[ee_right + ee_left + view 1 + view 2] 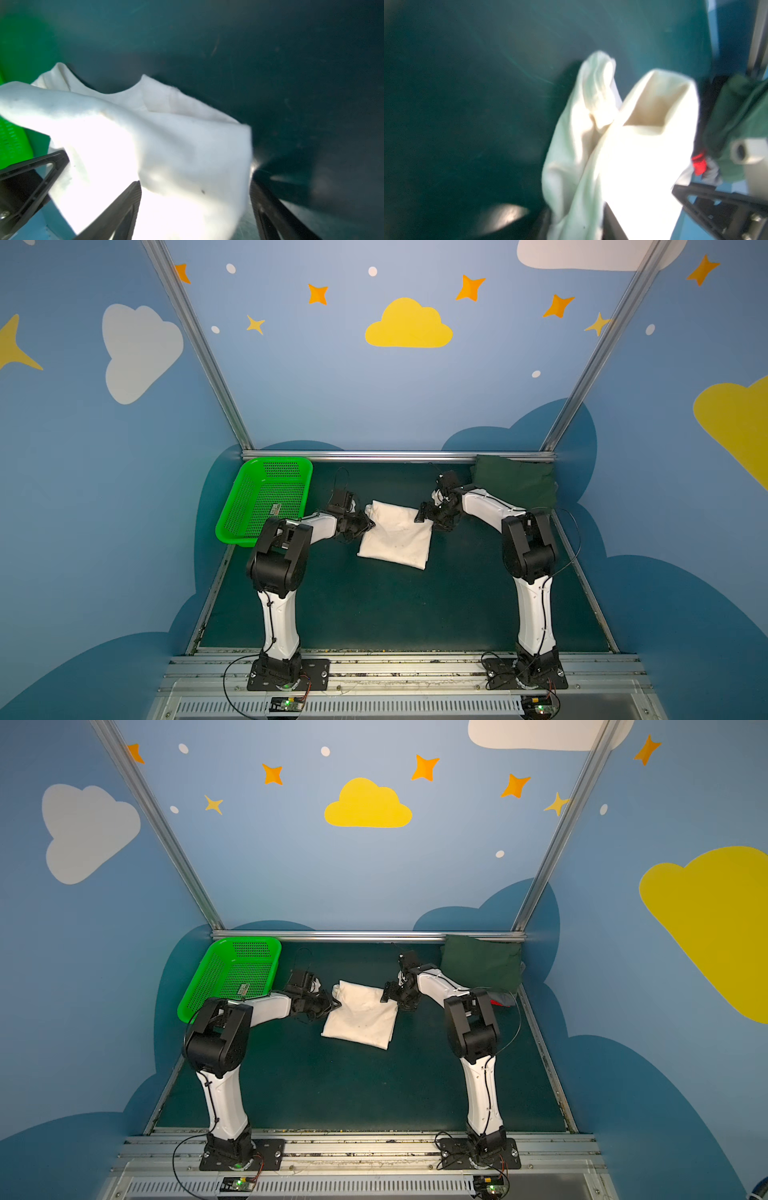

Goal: Fold and stack the t-shirts

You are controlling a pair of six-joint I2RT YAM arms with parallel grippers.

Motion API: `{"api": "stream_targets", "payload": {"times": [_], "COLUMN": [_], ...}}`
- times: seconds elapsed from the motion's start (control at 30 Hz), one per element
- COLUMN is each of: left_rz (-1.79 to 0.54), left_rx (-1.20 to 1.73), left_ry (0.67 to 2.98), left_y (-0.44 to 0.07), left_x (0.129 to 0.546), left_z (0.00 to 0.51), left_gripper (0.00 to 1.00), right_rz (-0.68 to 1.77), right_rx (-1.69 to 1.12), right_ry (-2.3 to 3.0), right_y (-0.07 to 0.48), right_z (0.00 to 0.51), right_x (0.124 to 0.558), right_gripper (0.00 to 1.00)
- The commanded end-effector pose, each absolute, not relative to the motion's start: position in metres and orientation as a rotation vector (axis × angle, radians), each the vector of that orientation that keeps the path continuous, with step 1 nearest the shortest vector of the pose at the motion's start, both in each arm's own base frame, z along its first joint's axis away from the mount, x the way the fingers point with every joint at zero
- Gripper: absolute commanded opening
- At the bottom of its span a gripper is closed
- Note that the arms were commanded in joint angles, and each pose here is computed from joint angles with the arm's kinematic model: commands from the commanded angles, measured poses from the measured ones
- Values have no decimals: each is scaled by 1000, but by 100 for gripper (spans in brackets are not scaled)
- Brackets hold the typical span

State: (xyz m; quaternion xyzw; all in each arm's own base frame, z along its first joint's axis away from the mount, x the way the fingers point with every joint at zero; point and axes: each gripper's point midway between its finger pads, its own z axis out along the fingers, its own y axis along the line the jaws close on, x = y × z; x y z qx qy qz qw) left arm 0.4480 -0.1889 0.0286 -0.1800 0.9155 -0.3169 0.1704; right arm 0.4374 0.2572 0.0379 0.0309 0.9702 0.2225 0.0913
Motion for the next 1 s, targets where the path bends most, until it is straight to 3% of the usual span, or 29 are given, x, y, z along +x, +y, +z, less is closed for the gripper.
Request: {"api": "stream_targets", "payload": {"times": [0.0, 0.1, 0.43, 0.5, 0.67, 0.73, 0.9, 0.93, 0.97], "left_rz": [-889, -857, -838, -833, -824, -826, -834, -839, -836], "left_rx": [-497, -491, -496, -497, -483, -486, -477, -470, -472], "left_ry": [2670, 2683, 2728, 2734, 2749, 2751, 2748, 2741, 2732], "left_y": [-190, -187, -187, -185, -184, -185, -186, -187, -186], "left_x": [437, 436, 432, 429, 424, 422, 420, 420, 420], "left_z": [14, 12, -6, -8, -12, -13, -6, -1, 4], "left_gripper": [19, 4, 3, 3, 3, 3, 3, 8, 24], "right_rz": [583, 589, 646, 676, 740, 730, 703, 687, 672], "right_rx": [146, 150, 164, 167, 138, 127, 92, 88, 79], "right_ry": [2986, 2991, 3002, 2994, 2956, 2948, 2907, 2896, 2885], "right_y": [253, 255, 264, 268, 277, 277, 273, 270, 267], "right_z": [2, 2, -4, -4, 4, 9, 32, 38, 45], "right_x": [423, 424, 422, 423, 430, 434, 443, 447, 450], "right_gripper": [83, 83, 81, 71, 18, 3, 0, 0, 0]}}
